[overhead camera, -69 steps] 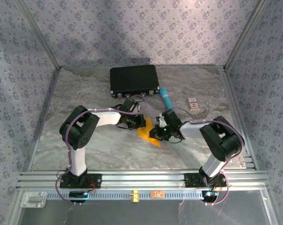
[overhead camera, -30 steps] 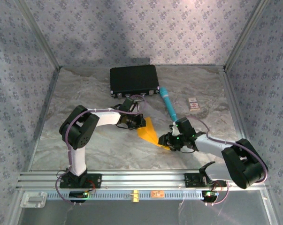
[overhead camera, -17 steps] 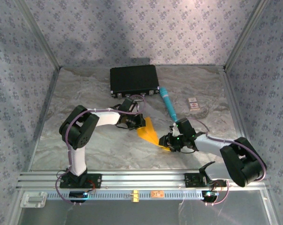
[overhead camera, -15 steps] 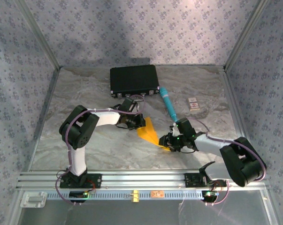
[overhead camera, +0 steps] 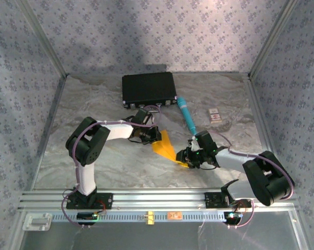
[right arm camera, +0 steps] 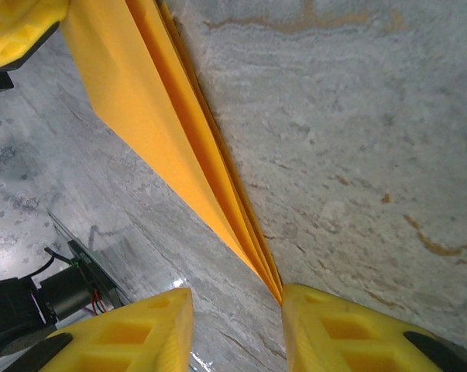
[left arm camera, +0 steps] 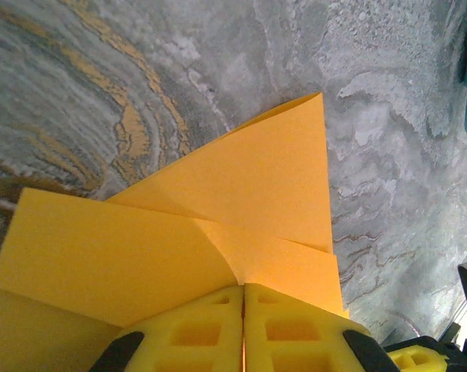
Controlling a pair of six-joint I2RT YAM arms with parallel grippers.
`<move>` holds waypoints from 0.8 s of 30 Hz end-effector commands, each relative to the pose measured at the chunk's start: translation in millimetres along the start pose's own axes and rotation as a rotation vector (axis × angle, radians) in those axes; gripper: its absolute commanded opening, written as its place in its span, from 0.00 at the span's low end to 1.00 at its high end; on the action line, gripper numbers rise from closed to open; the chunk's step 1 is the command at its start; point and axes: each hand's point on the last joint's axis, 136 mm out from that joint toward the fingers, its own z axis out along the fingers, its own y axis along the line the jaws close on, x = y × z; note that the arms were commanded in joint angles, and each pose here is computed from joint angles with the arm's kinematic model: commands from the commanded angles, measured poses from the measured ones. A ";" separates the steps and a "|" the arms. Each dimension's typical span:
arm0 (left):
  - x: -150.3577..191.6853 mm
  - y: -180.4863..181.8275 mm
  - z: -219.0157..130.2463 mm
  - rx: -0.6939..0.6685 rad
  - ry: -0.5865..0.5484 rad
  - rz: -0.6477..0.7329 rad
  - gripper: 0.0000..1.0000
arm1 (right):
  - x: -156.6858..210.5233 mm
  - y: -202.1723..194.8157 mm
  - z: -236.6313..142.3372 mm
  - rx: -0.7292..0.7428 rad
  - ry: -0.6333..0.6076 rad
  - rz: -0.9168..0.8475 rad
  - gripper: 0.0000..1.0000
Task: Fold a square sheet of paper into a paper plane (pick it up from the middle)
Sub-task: Turn over the paper at the center of the table.
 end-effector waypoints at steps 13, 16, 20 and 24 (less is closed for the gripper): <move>10.1 26.5 9.3 -0.055 0.035 -0.080 0.08 | -2.0 -2.6 -3.7 0.061 -0.014 -0.035 0.36; 10.7 27.9 8.7 -0.056 0.034 -0.089 0.07 | 0.9 -1.6 -6.2 0.068 -0.013 -0.041 0.36; 10.7 30.0 8.2 -0.056 0.034 -0.100 0.07 | 3.6 -2.1 -6.6 0.086 -0.005 -0.044 0.36; 10.9 30.2 8.1 -0.057 0.035 -0.100 0.07 | 0.4 -4.1 -5.3 0.104 -0.022 -0.043 0.36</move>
